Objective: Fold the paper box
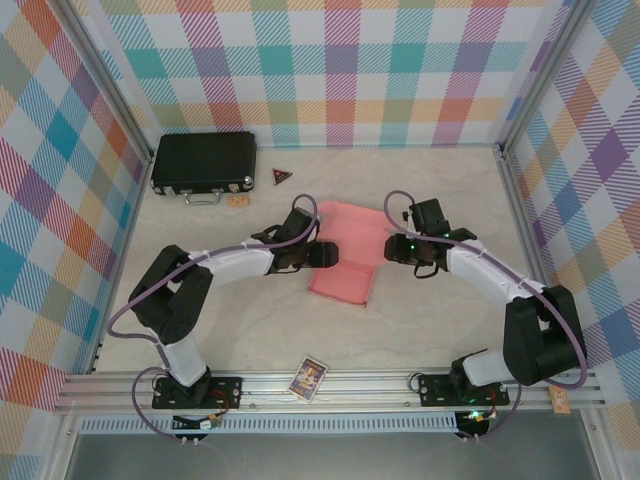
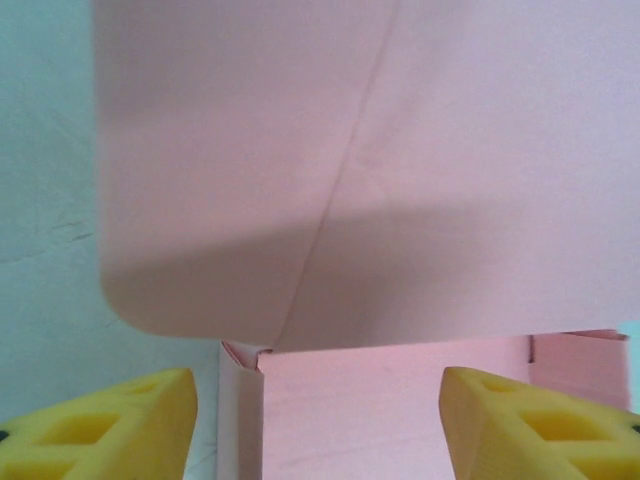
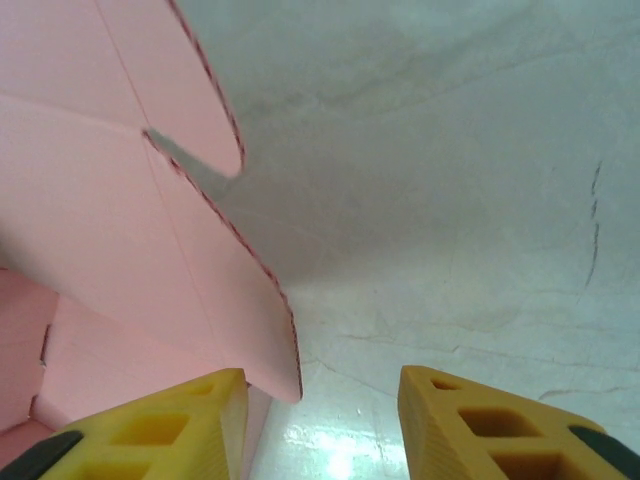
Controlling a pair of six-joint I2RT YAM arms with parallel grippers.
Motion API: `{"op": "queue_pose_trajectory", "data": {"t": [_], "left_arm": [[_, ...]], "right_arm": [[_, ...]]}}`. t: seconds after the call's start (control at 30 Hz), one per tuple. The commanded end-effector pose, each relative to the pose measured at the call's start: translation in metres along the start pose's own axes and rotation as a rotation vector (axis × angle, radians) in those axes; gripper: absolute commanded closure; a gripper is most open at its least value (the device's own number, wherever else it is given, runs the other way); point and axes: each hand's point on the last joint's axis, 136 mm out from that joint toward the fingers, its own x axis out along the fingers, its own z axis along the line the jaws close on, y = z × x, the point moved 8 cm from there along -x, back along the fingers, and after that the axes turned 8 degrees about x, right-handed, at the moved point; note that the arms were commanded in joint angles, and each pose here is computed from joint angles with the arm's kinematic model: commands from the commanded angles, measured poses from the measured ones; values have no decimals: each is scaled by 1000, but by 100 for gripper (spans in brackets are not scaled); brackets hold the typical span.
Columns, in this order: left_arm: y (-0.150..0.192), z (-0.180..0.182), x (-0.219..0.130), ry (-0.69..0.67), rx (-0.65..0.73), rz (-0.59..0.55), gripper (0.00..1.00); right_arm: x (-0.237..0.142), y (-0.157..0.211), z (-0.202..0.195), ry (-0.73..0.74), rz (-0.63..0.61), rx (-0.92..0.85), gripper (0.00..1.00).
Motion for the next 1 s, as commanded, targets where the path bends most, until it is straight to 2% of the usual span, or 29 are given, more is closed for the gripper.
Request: {"op": "queue_pose_trajectory", "data": {"t": [0.0,0.2,0.4,0.6,0.77,0.97], "left_arm": [[-16,-1,-30,-12,27,-80,31],[-33,21,-45,-6,9,-116,26],[-50,43,-35,15,8,-106,26],[-67,39,-24,118,80,-117,27],[-78,33,-14,198,103,-113,32],[-85,35,-5,181,102,-107,35]], "right_arm": [[-3,-6,5,-71,-27,-23,53],[8,-13,9,-122,-2,-31,52],[19,-18,9,-113,-2,-35,54],[27,-23,13,-131,-1,-50,62],[30,-33,17,-131,-12,-77,71],[33,-46,23,-123,-20,-102,75]]}}
